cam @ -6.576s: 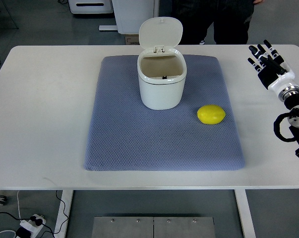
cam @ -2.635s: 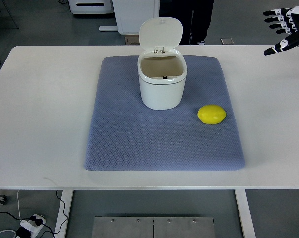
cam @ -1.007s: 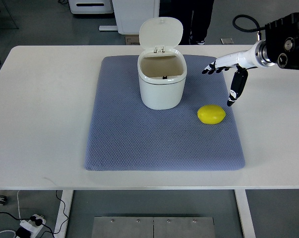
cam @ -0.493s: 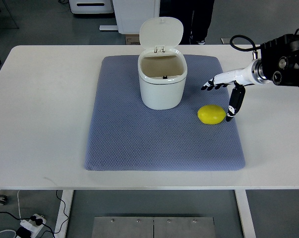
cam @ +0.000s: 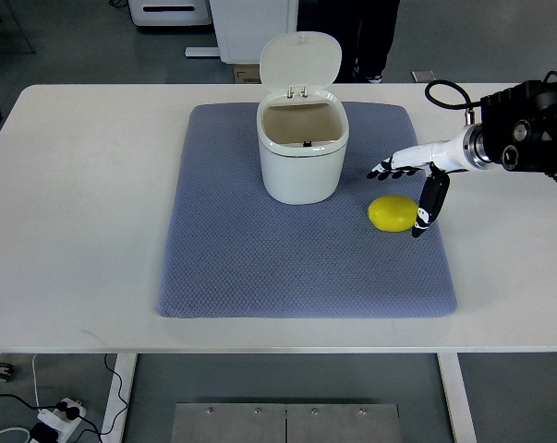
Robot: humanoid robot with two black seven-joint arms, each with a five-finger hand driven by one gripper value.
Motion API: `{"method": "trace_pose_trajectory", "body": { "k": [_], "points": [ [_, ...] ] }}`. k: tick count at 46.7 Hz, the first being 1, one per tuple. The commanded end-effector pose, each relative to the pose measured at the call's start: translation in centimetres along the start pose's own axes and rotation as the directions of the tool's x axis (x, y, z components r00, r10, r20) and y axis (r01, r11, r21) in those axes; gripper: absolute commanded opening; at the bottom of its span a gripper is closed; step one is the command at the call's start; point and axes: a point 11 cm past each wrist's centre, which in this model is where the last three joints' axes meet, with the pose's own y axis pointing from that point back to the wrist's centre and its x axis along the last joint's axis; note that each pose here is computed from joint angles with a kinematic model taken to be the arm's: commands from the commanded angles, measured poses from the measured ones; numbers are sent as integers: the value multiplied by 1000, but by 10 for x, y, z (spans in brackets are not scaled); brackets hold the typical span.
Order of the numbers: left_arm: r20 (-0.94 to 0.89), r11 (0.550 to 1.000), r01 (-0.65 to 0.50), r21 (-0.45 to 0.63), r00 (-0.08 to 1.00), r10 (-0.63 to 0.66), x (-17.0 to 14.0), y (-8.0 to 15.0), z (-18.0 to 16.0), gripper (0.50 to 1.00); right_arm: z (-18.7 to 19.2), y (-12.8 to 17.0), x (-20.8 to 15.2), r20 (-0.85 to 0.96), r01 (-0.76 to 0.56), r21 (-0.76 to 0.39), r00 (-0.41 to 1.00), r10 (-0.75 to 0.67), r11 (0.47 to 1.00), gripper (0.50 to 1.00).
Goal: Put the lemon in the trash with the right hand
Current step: 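Lower the open right hand down onto the yellow lemon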
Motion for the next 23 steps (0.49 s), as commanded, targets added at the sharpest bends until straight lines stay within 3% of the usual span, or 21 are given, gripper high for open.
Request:
{"method": "trace_pose_trajectory", "body": {
  "k": [1, 23],
  "points": [
    [0, 1000, 1, 0, 1000, -1, 0, 0, 0, 1000, -1, 0, 1, 7, 3, 4, 1000, -3, 1000, 1000],
    [0, 1000, 1, 0, 1000, -1, 0, 0, 0, 1000, -4, -10, -1, 57, -36, 16, 998, 35, 999, 1000]
  ]
}}
